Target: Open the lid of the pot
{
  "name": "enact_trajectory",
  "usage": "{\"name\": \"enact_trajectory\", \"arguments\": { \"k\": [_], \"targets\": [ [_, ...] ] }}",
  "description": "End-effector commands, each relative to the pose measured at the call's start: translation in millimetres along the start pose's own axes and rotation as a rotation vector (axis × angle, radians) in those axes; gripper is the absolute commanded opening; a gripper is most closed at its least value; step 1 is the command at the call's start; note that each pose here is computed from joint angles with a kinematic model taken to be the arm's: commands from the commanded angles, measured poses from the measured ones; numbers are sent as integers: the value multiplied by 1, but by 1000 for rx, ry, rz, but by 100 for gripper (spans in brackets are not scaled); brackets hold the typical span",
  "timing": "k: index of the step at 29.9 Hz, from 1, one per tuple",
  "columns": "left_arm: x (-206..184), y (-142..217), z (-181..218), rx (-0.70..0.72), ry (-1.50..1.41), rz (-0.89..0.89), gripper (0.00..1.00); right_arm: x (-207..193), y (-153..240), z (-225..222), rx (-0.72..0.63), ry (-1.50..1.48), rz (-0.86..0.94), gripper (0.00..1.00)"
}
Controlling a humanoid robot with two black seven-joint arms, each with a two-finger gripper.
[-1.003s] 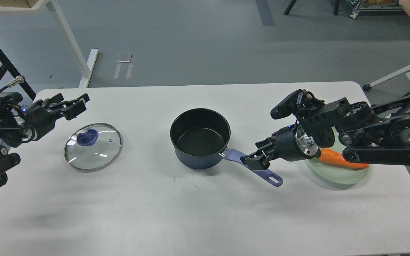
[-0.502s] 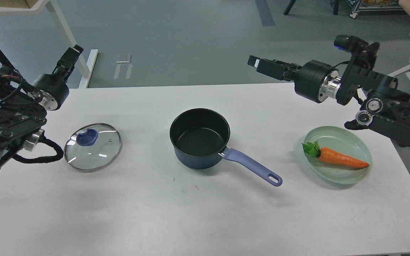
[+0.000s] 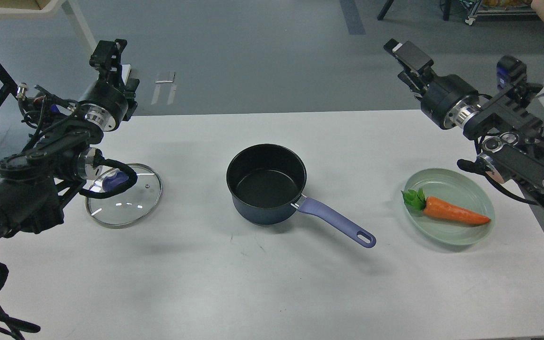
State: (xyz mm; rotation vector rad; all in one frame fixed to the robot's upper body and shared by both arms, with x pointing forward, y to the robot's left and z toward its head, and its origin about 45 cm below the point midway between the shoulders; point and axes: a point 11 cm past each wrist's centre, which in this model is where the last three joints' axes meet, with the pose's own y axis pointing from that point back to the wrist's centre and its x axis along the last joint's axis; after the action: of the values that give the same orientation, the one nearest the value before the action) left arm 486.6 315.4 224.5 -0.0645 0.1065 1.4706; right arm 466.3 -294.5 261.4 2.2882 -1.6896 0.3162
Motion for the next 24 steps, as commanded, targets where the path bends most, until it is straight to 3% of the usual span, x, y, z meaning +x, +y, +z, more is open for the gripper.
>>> {"name": "enact_trajectory", "arguments": {
  "k": [1,8,14,24],
  "targets": [
    [0,2,-3,-5,147,0,99,14,-9,15,-37,-276,121,100],
    [2,7,-10,-13,313,-9,99,23,-20,22,-6,-633,264,100],
    [-6,4,-7,-42,387,2,99,0,-25,23,69,-966,210,100],
    [-10,7,-14,-35,410,-9,99,-7,-17,39,106,-1108,213,100]
  ]
}}
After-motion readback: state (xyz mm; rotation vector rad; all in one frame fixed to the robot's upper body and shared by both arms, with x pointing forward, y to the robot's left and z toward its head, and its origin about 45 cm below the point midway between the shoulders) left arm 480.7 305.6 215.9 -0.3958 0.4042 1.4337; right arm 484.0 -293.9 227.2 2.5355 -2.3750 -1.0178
